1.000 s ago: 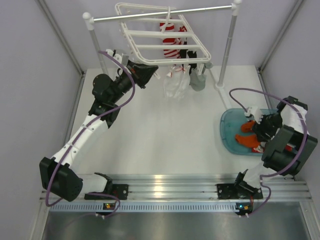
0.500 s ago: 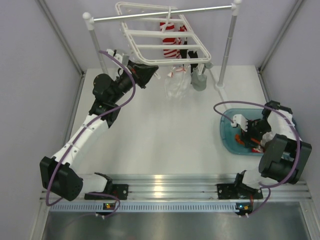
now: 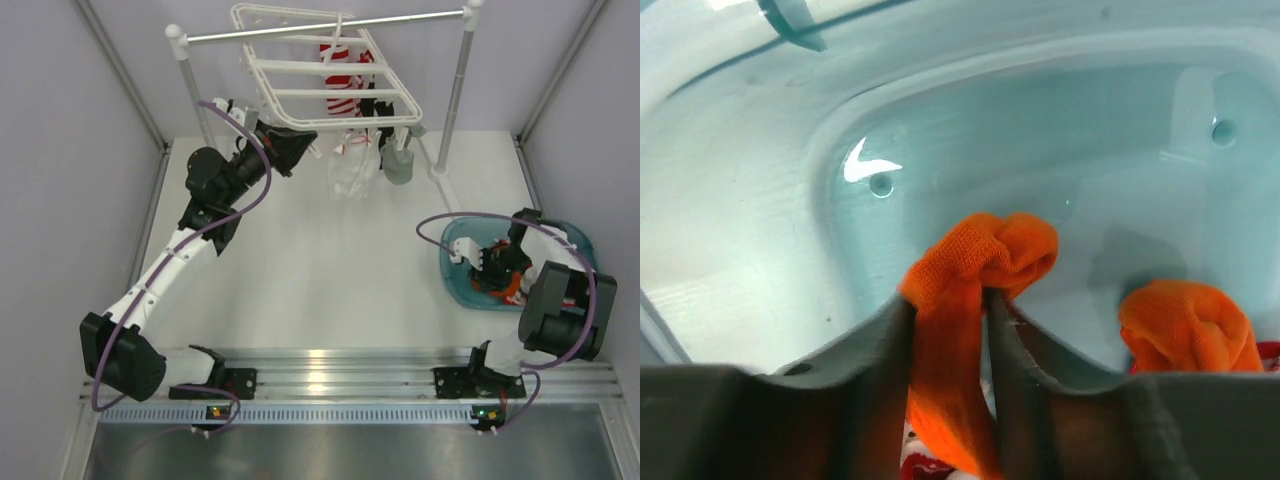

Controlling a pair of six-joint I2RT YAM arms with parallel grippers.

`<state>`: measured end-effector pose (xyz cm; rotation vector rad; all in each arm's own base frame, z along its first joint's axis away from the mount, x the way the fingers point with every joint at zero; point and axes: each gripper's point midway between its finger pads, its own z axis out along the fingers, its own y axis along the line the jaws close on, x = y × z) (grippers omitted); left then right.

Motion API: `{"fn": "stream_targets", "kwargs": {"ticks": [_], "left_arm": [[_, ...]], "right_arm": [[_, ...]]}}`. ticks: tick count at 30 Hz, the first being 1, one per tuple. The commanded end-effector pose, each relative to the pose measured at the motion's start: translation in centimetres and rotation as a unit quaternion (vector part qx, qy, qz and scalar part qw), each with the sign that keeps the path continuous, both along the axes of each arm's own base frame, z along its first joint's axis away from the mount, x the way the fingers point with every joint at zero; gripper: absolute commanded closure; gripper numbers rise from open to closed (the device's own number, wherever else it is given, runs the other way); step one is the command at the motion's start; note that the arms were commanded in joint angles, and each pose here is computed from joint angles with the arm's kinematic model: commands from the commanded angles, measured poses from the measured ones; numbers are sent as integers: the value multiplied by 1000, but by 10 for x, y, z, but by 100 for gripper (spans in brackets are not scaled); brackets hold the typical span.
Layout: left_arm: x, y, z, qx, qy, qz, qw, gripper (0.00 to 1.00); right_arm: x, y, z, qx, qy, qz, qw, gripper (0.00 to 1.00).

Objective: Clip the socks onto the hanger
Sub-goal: Pick up the sock from the bin, then clamp the sock onto the hanger.

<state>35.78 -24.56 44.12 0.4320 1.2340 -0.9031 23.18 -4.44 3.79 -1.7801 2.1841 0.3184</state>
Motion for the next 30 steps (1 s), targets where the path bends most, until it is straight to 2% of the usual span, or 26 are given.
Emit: {"fn": "stream_targets", "kwargs": {"ticks": [1,3,4,7,9,13,16,20,21,22,23,24,25,26,27,28,29,30], "left_arm": [[7,2,4,-2,-5,9,1000,100],[7,2,4,-1,-5,9,1000,100],[8,2,3,-1,-3,9,1000,100],[6,2,5,0,-4,8,1000,100],[5,3,5,1,-4,8,1000,100],[5,1,4,4,6,3,1000,100],[5,0,2,3,11,1,1000,100],[1,-3,4,0,13,-15,1000,100],[0,-3,6,-1,11,-16,1000,100],[0,-3,5,-1,11,-17,1000,100],[-1,-3,6,-1,10,-18,1000,100],[-2,-3,7,0,9,-19,1000,100],[-2,-3,7,0,8,-20,1000,100],[-3,-4,6,0,9,-21,1000,100],[-3,-4,6,1,9,-22,1000,100],[-4,-4,6,0,9,-24,1000,100],[-4,-4,5,0,11,-24,1000,100],[-4,-5,4,0,13,-26,1000,100]], "right_arm": [[15,0,2,0,-27,3,1000,74],[15,2,11,7,-31,-1,999,81],[21,1,22,8,-43,-6,999,89],[27,9,59,37,-59,-20,997,100],[23,26,86,80,-56,-28,995,100],[40,62,156,171,-86,-63,979,100],[38,97,190,238,-65,-83,966,100],[36,168,226,356,-6,-78,931,100],[33,181,230,379,35,-110,918,100],[45,191,241,408,21,-101,907,100],[38,215,248,424,32,-75,902,100],[34,226,255,441,71,-103,889,100],[47,237,262,464,44,-82,881,100],[40,252,272,479,48,-67,874,100],[33,261,267,489,108,-110,858,100],[37,278,290,521,64,-66,849,100],[30,287,296,533,107,-89,835,100],[28,295,296,540,112,-85,830,100]]}}
